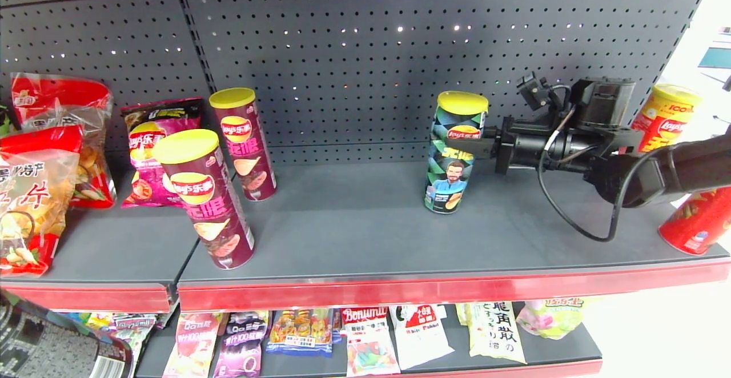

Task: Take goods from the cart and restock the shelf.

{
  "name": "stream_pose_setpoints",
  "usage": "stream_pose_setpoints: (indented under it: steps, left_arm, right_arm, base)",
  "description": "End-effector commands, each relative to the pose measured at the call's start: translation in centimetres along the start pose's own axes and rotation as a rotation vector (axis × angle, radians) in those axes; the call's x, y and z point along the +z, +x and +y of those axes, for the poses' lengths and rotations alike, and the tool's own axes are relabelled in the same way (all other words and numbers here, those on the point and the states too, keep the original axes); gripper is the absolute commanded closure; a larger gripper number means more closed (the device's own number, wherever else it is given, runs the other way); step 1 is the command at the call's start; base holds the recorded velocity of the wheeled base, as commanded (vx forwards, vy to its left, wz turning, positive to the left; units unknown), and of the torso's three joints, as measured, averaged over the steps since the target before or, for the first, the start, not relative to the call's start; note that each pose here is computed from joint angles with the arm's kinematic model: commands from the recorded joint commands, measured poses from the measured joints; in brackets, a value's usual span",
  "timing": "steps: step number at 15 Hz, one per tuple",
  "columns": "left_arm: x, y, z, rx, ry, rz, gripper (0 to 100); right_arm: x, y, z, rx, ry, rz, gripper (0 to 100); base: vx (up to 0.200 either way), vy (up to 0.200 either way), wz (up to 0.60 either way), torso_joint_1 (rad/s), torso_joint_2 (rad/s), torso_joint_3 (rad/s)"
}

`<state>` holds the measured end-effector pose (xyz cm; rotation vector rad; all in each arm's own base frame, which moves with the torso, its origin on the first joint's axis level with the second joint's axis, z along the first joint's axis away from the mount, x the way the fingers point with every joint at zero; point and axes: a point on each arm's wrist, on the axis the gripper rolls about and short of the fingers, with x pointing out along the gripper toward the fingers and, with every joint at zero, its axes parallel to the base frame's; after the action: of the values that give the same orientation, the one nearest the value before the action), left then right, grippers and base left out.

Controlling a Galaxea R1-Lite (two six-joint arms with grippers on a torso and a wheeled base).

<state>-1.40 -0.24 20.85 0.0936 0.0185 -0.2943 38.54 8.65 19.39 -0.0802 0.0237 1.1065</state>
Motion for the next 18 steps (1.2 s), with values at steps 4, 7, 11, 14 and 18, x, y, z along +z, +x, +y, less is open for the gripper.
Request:
stream_pose_setpoints:
  steps: [4, 7, 11, 14, 18]
  left_arm:
    - [0.0, -0.1, 0.0, 0.002, 0.0, -0.003, 100]
    - [0.0, -0.1, 0.0, 0.002, 0.005, -0.003, 100]
    - [0.1, 0.0, 0.0, 0.001, 0.026, 0.002, 100]
    - [0.0, 0.0, 0.0, 0.003, 0.025, 0.003, 100]
    - [0.0, 0.1, 0.0, 0.002, 0.025, 0.006, 100]
  right_arm:
    - [1.3, -2.0, 4.2, -0.062, -0.073, -0.004, 100]
    - [0.9, -2.7, 5.3, -0.078, -0.094, -0.021, 100]
    - [1.4, -2.8, 7.9, -0.131, -0.063, -0.013, 100]
    - [0.8, -2.9, 8.5, -0.107, -0.047, 0.0, 100]
    - [0.1, -2.6, 8.9, -0.032, -0.027, 0.011, 100]
  base:
    - [0.0, 0.0, 0.0, 0.0, 0.0, 0.0]
    - [0.0, 0.0, 0.0, 0.0, 0.0, 0.0]
    - [0.0, 0.0, 0.0, 0.0, 0.0, 0.0]
    - [0.0, 0.0, 0.0, 0.0, 0.0, 0.0]
    - [0.0, 0.0, 0.0, 0.0, 0.0, 0.0]
